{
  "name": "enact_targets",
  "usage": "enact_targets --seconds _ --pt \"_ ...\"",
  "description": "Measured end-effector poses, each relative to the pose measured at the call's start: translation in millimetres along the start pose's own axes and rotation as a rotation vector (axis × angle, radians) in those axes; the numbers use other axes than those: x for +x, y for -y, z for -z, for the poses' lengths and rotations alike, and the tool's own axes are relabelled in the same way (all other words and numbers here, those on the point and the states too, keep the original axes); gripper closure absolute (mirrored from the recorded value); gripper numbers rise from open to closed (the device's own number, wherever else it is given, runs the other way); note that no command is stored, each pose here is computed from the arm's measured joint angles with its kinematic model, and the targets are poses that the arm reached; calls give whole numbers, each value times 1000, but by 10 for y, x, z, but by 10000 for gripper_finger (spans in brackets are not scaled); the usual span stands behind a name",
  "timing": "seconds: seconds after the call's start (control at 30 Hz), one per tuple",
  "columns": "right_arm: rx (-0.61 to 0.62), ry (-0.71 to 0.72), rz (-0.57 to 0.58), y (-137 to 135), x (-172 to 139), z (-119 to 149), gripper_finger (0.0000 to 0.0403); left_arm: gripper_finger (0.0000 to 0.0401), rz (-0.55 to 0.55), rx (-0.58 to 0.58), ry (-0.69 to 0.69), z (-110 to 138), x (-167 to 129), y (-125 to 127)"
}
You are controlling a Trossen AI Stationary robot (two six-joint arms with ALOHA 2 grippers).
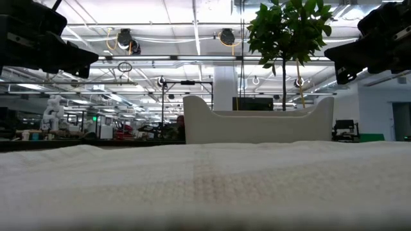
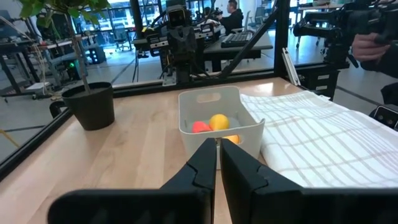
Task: Pick and placing Produce into tupperware
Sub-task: Return to Home Position
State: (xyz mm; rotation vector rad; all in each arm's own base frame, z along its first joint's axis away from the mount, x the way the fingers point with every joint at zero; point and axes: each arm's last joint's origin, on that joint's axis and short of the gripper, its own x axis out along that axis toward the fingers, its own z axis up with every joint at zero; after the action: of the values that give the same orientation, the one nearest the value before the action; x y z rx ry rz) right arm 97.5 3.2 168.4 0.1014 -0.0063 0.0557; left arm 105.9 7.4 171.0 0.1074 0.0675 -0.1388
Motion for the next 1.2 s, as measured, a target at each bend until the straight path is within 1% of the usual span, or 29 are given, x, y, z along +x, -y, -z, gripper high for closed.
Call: enact_targets --seconds 0.4,0.53,1.2 --pt "10 7 0 0 0 -6 403 375 -1 1 2 -2 0 -1" --pt "40 7 0 0 0 -6 403 375 -1 1 2 -2 0 -1" --pt "43 7 2 0 0 -6 403 375 -1 2 2 -2 0 -1"
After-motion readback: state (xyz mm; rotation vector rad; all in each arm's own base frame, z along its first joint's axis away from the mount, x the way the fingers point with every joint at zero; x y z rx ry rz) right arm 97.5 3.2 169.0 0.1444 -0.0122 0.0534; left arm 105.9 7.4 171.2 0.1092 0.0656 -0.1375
